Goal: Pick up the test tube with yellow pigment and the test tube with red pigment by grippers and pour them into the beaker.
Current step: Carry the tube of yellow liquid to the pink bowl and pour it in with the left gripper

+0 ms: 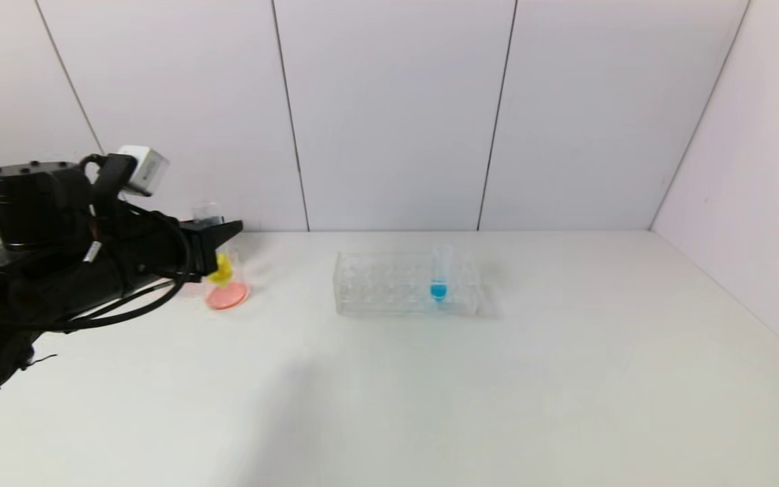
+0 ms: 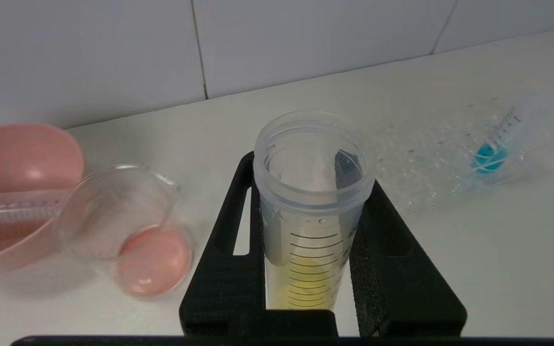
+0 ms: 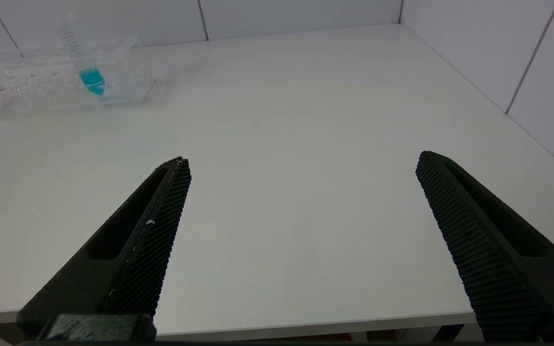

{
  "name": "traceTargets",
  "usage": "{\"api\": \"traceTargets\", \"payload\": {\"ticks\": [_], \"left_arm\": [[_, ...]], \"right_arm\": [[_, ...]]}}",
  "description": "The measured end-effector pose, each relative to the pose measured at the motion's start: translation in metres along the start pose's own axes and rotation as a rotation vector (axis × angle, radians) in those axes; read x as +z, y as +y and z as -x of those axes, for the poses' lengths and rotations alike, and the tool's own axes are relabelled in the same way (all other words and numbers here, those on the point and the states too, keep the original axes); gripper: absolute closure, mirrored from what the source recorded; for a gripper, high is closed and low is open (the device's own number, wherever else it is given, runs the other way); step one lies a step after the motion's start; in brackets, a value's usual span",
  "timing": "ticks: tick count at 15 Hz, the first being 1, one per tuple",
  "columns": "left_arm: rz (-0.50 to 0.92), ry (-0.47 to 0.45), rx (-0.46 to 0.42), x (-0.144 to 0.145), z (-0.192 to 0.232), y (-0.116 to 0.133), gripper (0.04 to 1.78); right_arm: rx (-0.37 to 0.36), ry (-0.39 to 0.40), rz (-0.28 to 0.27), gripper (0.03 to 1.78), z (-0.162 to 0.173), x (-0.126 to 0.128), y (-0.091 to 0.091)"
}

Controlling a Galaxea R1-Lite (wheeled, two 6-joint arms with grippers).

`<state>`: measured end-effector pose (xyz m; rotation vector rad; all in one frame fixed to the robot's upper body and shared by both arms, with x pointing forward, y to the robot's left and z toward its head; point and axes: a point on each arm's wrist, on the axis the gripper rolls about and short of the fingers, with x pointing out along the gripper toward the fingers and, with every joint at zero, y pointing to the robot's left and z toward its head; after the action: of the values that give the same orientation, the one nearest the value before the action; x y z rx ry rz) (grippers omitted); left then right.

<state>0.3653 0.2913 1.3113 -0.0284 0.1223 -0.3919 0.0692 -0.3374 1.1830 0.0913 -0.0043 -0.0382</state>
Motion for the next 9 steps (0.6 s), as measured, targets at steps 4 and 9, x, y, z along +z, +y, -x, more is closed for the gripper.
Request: {"api": "traceTargets", "payload": {"ticks": [4, 9], "left_arm": [[-0.05, 0.054, 0.023, 0.001, 0.028, 0.044, 1.32], [-0.157, 0.159, 0.025, 0.009, 0.023, 0.088, 1.32]], "right_arm": [[0.0, 0.0, 0.0, 0.1, 0.0, 0.0, 0.0], [0.0, 0.0, 0.0, 0.1, 0.0, 0.0, 0.0]]}}
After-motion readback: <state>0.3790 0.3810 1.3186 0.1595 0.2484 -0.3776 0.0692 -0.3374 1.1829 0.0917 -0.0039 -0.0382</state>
